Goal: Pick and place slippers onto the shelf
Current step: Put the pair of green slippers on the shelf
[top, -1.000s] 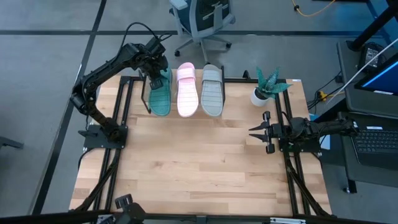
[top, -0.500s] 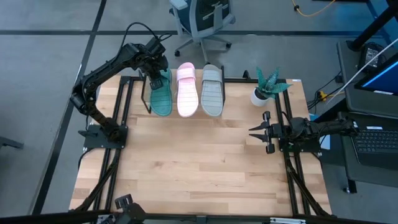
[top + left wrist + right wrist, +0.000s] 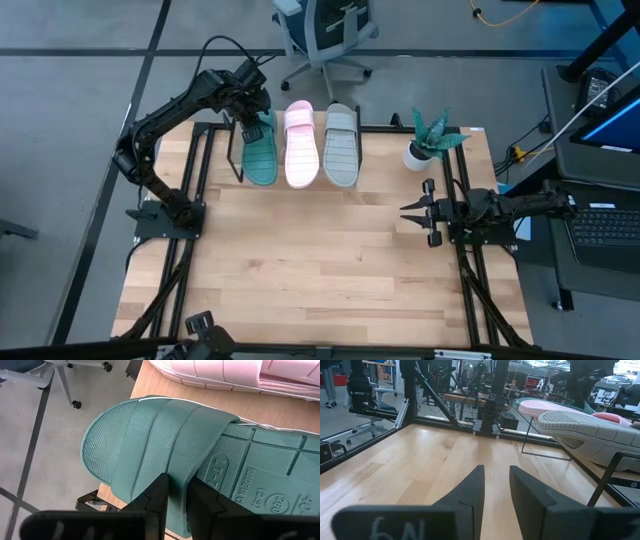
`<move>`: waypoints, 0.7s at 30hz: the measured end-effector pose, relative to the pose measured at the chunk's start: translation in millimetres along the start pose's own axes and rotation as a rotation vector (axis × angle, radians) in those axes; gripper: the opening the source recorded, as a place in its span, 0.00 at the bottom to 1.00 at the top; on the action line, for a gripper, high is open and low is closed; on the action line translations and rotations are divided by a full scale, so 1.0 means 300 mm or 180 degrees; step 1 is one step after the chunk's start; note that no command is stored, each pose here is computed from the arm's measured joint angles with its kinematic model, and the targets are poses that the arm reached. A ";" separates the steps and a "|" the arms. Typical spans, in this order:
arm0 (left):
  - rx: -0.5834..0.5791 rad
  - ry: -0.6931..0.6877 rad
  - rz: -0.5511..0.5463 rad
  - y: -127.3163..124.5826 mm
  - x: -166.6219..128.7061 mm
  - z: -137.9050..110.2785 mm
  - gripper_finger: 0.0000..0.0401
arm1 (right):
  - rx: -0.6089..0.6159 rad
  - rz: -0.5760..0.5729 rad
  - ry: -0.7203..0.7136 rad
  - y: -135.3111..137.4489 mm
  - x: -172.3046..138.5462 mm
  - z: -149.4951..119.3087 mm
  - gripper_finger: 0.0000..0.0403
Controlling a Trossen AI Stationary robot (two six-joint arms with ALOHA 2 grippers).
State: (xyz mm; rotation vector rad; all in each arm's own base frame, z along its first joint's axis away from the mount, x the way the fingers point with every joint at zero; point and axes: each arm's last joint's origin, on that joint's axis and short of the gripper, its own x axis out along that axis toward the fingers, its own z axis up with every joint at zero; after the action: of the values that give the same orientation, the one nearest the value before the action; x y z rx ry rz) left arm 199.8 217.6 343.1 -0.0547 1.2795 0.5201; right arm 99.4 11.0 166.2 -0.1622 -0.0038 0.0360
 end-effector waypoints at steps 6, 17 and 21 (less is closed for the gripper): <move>-0.0015 0.0000 0.0001 0.000 0.000 0.000 0.13 | 0.0000 0.0000 0.0001 0.000 0.000 0.000 0.23; -0.0085 0.0004 0.0012 0.000 0.000 0.000 0.13 | 0.0000 -0.0001 0.0001 0.000 0.000 0.000 0.23; -0.0087 -0.0019 0.0023 0.001 0.000 0.002 0.13 | 0.0000 -0.0001 0.0000 0.000 0.000 0.000 0.23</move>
State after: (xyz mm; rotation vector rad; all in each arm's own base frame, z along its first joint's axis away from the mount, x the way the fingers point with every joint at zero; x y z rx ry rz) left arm 200.2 218.1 343.4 -0.0714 1.2674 0.5436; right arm 99.4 11.0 166.3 -0.1620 -0.0040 0.0356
